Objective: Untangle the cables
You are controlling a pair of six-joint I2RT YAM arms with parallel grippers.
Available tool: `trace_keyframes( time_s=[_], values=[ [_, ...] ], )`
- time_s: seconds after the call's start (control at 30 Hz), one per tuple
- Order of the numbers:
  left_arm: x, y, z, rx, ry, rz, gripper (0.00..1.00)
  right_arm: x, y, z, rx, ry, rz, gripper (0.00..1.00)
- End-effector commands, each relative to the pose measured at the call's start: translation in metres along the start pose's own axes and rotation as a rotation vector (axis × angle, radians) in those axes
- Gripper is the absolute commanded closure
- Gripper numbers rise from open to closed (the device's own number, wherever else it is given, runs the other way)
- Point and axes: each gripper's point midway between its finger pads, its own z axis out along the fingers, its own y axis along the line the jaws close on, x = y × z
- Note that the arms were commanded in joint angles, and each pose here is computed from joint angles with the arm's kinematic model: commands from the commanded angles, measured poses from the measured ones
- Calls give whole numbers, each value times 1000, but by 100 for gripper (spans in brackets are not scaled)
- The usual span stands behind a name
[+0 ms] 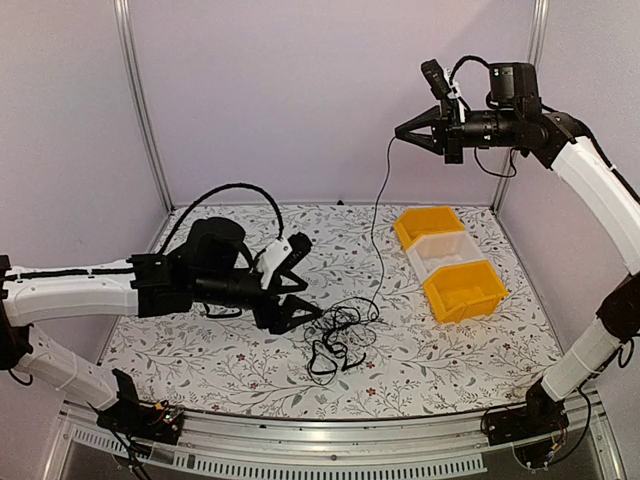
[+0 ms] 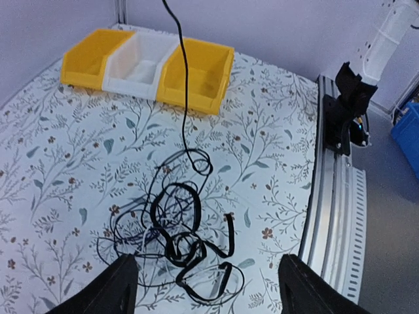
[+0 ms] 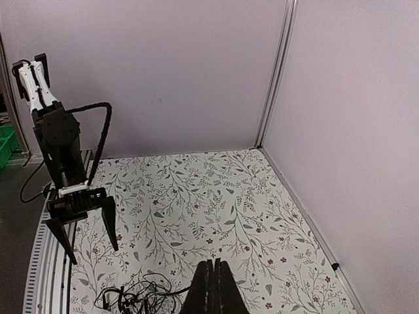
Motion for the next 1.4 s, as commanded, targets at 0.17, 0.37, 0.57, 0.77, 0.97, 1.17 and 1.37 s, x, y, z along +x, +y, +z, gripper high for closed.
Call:
trace_keyframes(
  time_s=[0.17,0.37,0.57,0.77,0.97,1.17,1.37],
  values=[
    [-80,23,34,-77,-276,55,37,-35,7,-2,-6,-64,-44,100],
    [-85,29,69,-51,-338,52,40,-48,10,-4,-16,-85,-63,100],
    [-94,29,86,-20,-378,69,48,-47,10,0,-22,-82,-53,100],
    [-102,38,85,-13,-416,52,77,-43,9,2,-21,-77,-47,100],
    [-104,44,81,-4,-445,29,97,-34,7,6,-21,-64,-31,100],
    [-115,53,55,-53,-539,-47,100,31,-11,25,70,32,31,52],
    [-126,67,24,-136,-630,-170,100,159,8,53,16,150,231,40]
  ],
)
